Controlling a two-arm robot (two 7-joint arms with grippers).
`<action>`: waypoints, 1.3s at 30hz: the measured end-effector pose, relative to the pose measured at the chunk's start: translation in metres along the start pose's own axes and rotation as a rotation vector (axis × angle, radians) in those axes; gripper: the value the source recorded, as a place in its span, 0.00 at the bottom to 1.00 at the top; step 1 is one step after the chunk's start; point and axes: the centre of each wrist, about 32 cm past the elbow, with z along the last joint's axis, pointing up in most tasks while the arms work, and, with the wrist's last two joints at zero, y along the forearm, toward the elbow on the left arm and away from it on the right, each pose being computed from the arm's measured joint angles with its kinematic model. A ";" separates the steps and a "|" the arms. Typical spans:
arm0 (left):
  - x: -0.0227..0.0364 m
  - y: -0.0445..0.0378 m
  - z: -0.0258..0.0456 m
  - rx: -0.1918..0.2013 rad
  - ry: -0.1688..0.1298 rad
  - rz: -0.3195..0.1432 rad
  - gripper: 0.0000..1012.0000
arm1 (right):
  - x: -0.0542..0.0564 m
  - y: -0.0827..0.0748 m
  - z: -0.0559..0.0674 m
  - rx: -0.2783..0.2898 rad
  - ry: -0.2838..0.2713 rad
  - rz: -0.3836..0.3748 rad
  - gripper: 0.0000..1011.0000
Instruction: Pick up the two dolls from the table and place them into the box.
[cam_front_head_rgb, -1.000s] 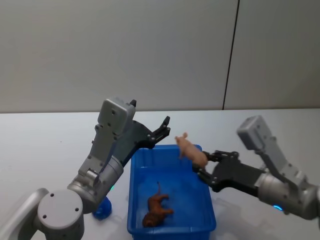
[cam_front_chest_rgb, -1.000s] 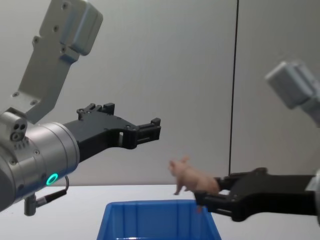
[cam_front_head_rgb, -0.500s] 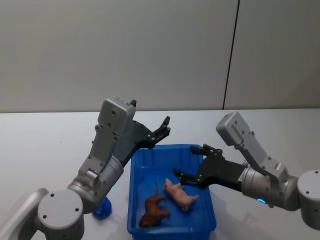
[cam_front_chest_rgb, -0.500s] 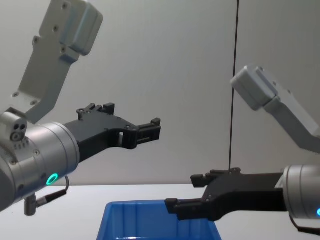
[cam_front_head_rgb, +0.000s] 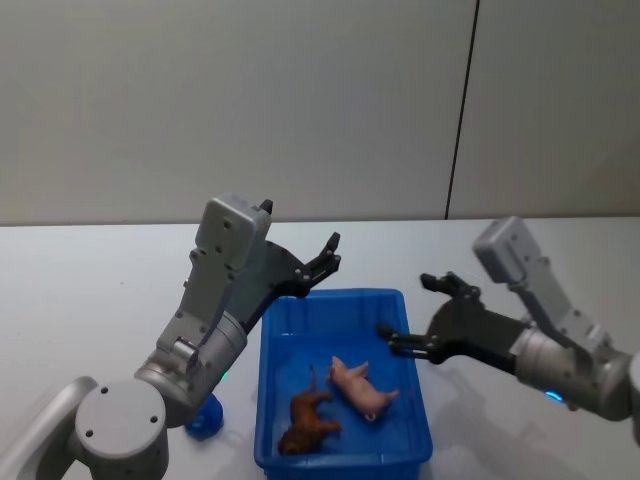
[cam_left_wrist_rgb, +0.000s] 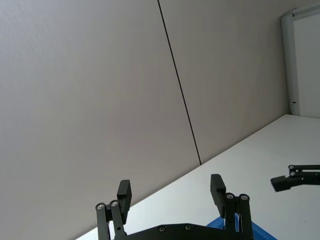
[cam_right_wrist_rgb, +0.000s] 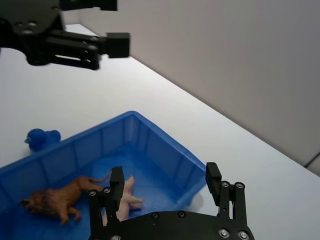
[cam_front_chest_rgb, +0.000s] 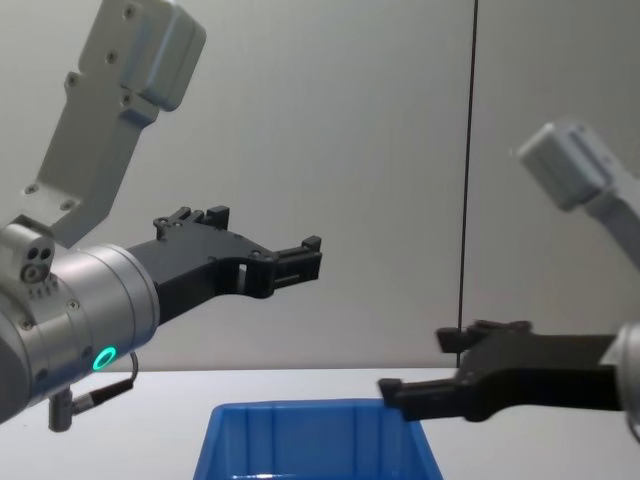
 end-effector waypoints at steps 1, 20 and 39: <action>0.0000 0.0000 0.0000 0.000 0.000 0.000 0.99 | 0.002 -0.004 -0.002 0.000 0.003 -0.012 0.99; 0.0020 0.0028 0.0003 0.011 -0.008 0.011 0.99 | 0.016 -0.042 -0.025 -0.002 0.052 -0.131 0.99; 0.0258 0.0583 0.0036 0.162 -0.048 0.074 0.99 | 0.019 -0.051 -0.030 -0.004 0.063 -0.159 0.99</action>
